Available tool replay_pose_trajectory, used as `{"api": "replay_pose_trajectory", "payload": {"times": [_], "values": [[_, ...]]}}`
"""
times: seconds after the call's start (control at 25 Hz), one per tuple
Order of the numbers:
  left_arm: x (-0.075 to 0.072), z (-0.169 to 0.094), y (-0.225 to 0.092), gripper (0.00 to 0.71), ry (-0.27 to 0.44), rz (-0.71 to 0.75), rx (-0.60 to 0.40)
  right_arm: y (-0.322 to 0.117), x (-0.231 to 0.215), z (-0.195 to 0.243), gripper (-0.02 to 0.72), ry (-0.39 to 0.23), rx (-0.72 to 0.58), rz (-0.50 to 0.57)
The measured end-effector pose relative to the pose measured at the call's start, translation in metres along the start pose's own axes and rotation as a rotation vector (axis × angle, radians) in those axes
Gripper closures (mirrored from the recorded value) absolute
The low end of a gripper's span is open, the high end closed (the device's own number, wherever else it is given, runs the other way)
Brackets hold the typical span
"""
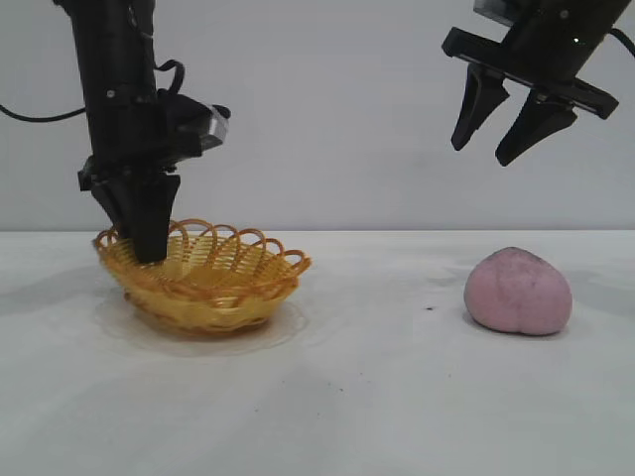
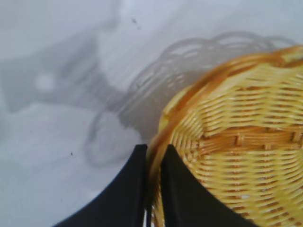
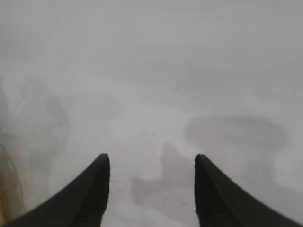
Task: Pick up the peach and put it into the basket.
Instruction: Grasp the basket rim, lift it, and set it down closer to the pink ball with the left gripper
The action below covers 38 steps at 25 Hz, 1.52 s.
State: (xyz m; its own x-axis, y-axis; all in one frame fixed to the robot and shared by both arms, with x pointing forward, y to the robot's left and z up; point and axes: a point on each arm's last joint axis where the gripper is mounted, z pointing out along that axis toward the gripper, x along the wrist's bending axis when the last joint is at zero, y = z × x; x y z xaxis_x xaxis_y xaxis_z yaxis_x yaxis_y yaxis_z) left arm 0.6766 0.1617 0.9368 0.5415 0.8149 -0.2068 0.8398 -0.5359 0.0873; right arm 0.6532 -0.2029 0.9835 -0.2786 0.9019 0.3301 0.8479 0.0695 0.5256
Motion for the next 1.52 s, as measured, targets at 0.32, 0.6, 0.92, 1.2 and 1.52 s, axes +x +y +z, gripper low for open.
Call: {"api": "replay_pose_trajectory", "payload": {"times": [0.32, 0.6, 0.92, 1.2, 1.52], "values": [[-0.017, -0.077, -0.005, 0.710, -0.052, -0.284, -0.192, 0.000, 0.000, 0.000, 0.364, 0.000, 0.000, -0.008], [-0.038, -0.095, -0.025, 0.710, -0.144, -0.380, -0.214, 0.000, 0.000, 0.000, 0.364, 0.001, 0.000, -0.007], [-0.061, -0.050, -0.061, 0.710, -0.277, -0.546, -0.286, 0.000, 0.000, 0.000, 0.364, -0.001, -0.004, -0.007], [-0.062, -0.009, -0.080, 0.710, -0.295, -0.652, -0.340, 0.000, 0.000, 0.000, 0.364, -0.002, -0.005, -0.007], [-0.062, 0.015, -0.075, 0.710, -0.314, -0.671, -0.322, 0.001, 0.000, 0.000, 0.364, 0.000, -0.006, -0.004]]}}
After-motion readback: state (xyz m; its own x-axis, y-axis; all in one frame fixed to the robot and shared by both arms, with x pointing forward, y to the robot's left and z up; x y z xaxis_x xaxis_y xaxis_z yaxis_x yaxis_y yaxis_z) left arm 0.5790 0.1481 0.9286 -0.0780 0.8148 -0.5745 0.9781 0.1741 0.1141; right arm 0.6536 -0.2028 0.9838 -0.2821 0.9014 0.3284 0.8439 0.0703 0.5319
